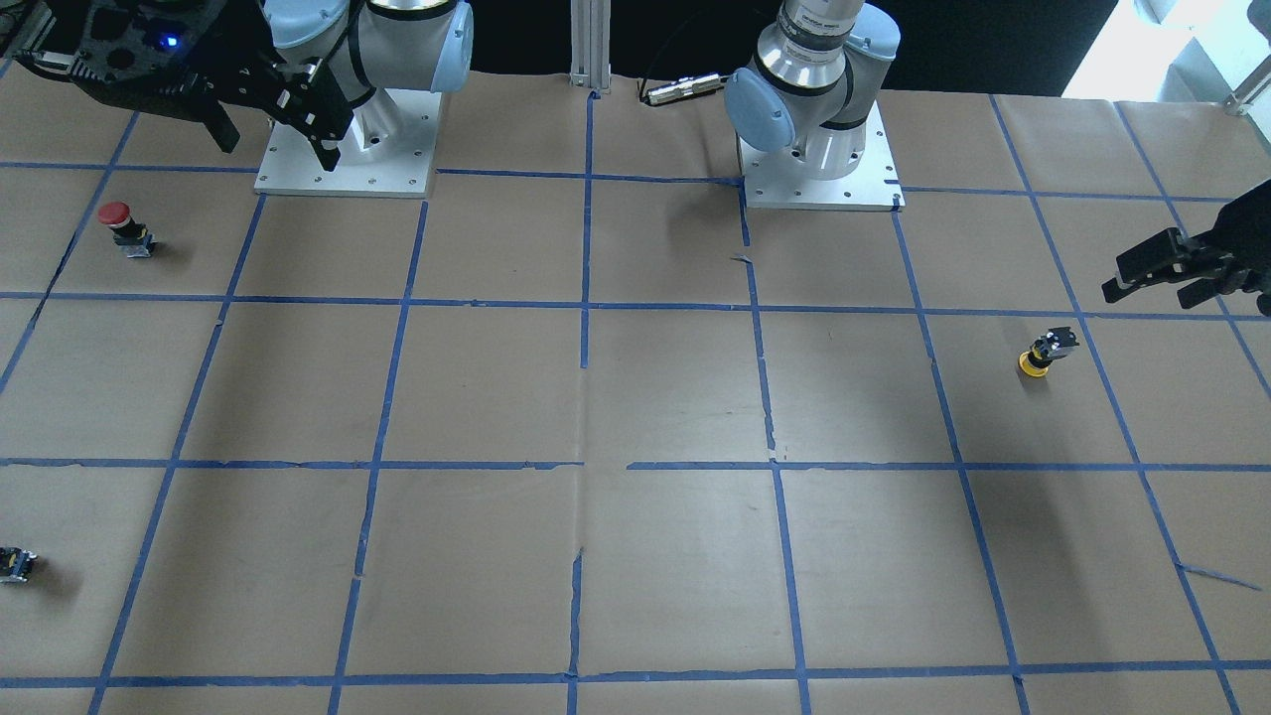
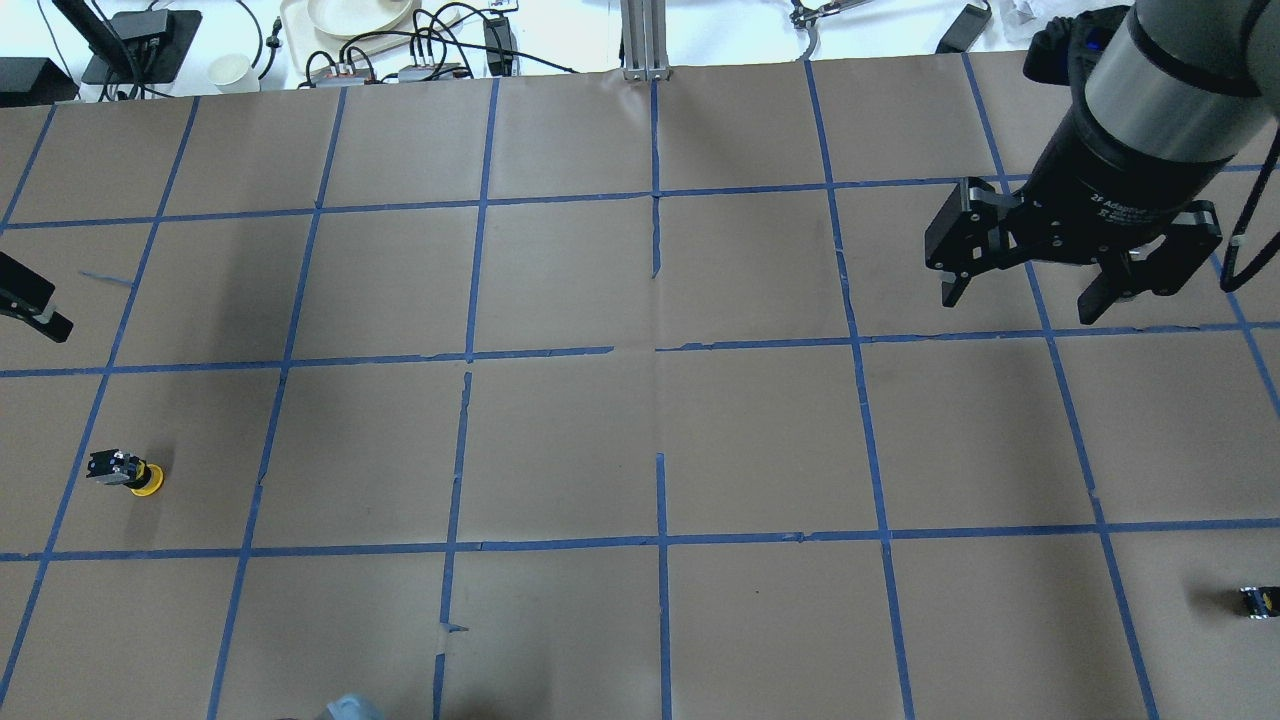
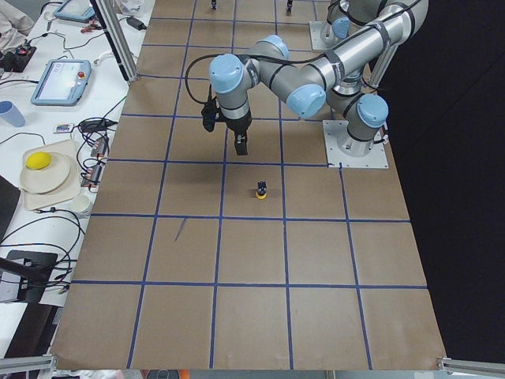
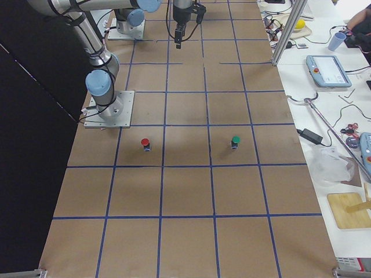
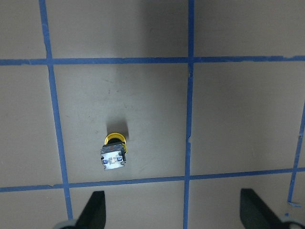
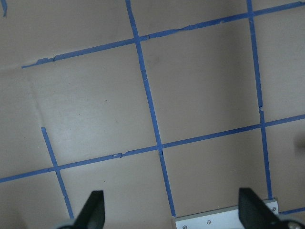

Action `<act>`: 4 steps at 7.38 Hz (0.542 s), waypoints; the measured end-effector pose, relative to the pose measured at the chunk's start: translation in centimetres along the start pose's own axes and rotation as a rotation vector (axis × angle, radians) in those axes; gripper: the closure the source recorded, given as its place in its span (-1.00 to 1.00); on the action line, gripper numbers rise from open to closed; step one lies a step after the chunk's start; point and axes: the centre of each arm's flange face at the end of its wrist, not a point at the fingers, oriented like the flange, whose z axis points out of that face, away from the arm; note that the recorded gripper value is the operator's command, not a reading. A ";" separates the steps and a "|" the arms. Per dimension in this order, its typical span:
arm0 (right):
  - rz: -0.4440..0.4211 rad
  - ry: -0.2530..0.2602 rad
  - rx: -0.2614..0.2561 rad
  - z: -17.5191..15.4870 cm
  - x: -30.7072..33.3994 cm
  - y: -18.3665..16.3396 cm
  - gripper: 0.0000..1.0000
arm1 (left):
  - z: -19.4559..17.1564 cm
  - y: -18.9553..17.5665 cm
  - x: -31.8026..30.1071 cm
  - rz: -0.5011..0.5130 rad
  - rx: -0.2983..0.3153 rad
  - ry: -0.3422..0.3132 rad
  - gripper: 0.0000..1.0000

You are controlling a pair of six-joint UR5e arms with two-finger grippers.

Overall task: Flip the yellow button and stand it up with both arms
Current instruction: 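Move the left gripper down toward the yellow button lying on its side, then close the left gripper on the yellow button's base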

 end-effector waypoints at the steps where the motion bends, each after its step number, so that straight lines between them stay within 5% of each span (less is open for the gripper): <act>1: -0.001 0.001 -0.002 0.1 0.0 0.1 -1.00 | 3.0 0.6 -1.9 -0.031 0.014 -0.019 -0.99; 4: -0.006 0.000 -0.005 0.4 0.1 0.6 -1.00 | 11.0 2.8 -3.9 -0.094 0.034 -0.043 -0.96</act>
